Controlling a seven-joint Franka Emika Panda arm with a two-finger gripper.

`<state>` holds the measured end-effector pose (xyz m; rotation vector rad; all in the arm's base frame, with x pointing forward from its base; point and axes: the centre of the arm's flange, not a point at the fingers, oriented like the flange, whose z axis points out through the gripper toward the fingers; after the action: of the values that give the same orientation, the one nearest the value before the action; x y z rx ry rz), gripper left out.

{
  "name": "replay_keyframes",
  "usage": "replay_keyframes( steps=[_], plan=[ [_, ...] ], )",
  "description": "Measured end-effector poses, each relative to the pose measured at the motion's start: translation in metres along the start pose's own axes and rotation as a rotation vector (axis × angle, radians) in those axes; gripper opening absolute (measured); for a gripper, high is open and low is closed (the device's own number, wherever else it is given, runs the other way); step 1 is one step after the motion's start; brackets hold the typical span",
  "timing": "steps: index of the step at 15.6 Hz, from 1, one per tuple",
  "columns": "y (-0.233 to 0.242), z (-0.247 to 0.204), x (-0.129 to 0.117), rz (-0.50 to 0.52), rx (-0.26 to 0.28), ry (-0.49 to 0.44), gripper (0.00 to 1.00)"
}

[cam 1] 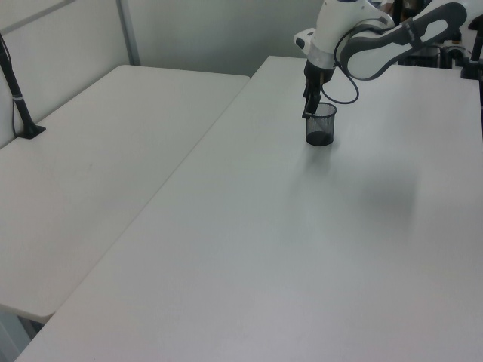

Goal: Remove the marker
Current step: 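Move the open gripper over the black mesh cup and lower it, then close the gripper on the blue-capped marker inside the cup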

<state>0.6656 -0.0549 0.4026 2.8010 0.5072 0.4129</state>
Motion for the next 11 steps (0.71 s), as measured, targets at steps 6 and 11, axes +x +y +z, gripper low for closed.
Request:
replay_keyframes(
  steps=[6, 11],
  plan=[
    [0.004, 0.011, -0.003, 0.008, -0.006, 0.030, 0.55],
    [0.009, 0.013, -0.004, 0.053, -0.010, 0.046, 0.17]
  ],
)
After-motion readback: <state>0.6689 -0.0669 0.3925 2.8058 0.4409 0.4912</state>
